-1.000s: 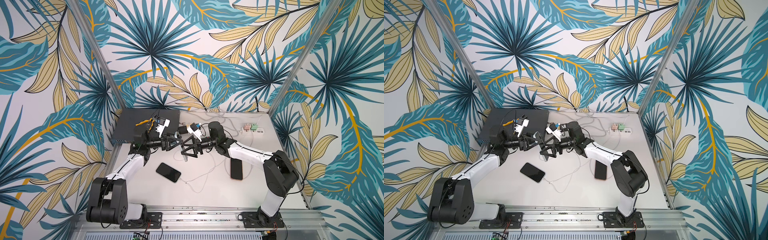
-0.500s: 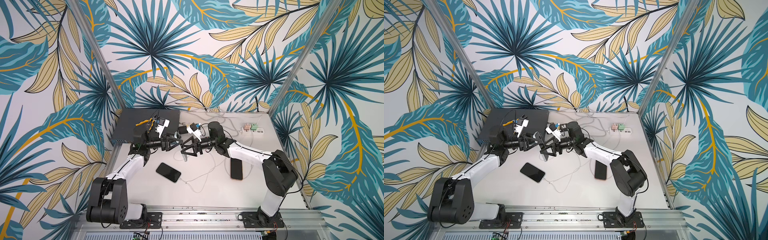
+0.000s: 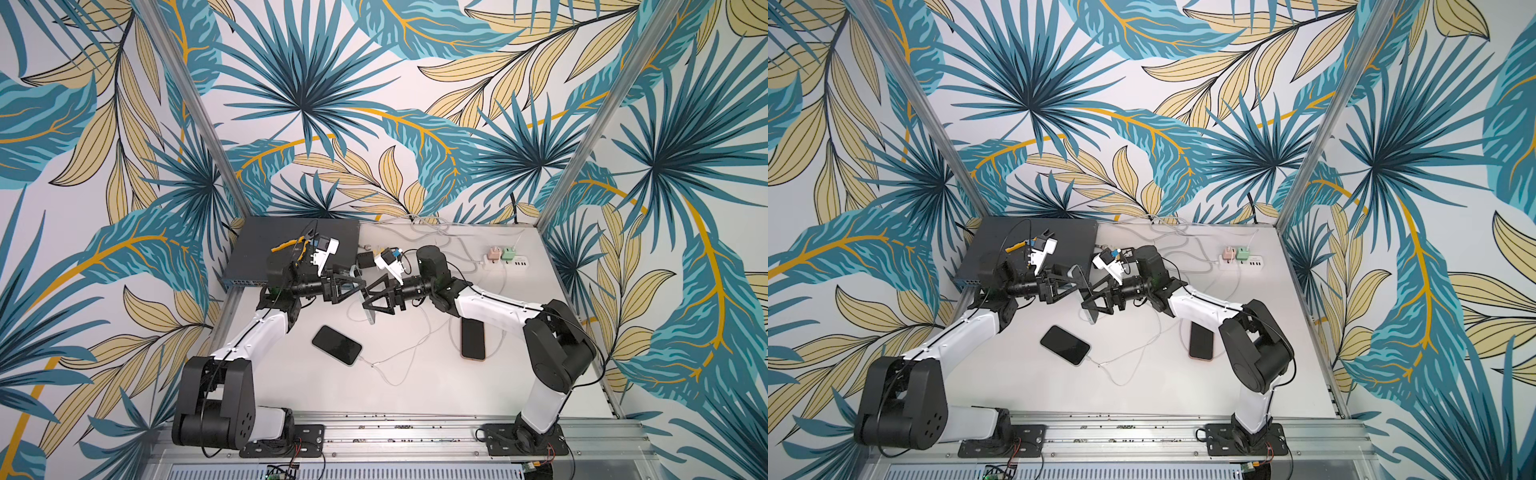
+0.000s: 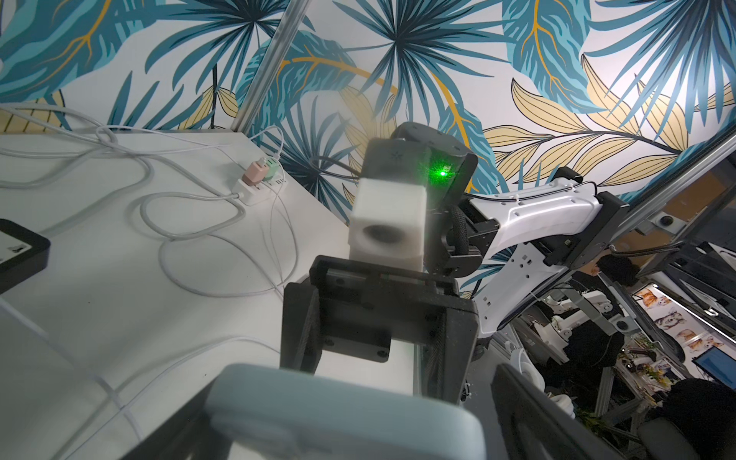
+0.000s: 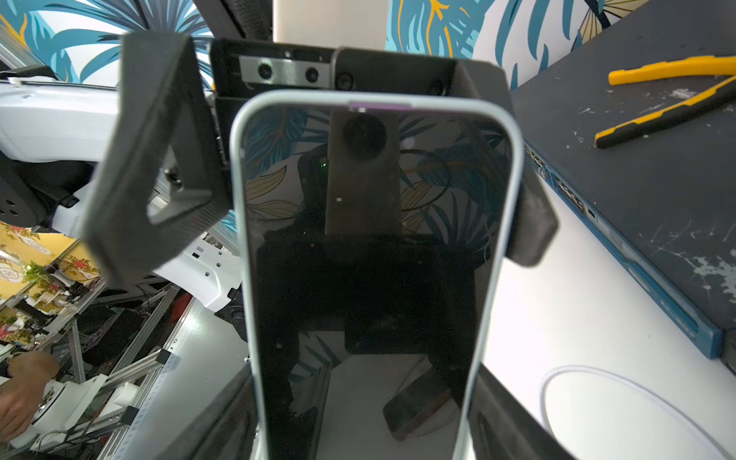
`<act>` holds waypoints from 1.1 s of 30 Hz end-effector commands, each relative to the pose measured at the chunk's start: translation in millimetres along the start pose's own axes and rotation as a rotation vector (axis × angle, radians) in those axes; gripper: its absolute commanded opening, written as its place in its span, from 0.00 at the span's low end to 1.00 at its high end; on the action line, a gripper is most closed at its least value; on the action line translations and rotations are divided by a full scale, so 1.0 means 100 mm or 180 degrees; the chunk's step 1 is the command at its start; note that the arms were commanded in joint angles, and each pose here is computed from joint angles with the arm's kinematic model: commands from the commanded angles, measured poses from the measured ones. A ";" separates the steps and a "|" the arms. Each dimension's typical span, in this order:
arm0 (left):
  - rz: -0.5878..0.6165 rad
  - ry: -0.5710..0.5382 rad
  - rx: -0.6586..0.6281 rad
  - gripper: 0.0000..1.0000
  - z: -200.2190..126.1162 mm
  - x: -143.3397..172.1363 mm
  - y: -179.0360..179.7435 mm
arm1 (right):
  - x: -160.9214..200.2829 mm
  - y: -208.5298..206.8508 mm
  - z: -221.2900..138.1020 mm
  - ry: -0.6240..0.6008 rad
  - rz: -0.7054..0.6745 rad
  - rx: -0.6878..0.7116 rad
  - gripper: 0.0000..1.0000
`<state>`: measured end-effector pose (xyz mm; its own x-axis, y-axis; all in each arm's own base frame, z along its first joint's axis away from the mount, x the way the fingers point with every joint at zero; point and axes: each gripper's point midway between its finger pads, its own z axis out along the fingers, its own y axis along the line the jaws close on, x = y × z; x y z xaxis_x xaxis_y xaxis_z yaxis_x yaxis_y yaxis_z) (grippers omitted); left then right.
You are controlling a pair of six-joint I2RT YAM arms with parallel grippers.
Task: Unplug the charging cable from the phone
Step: Place the phone at the center of the board.
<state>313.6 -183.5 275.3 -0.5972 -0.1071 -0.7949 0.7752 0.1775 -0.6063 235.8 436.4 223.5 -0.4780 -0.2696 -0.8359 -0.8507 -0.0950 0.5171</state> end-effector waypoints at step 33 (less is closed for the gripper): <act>0.0023 -0.0046 -0.1085 1.00 -0.21 -0.12 0.54 | 1.46 -0.78 -1.41 0.0756 0.1889 0.4074 0.50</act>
<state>354.2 -157.1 237.1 -0.6282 -0.1211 -0.7686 0.6408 0.4799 -0.5993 270.1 298.6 92.6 -0.8756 -0.1624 -0.4548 -0.2931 0.9273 0.2330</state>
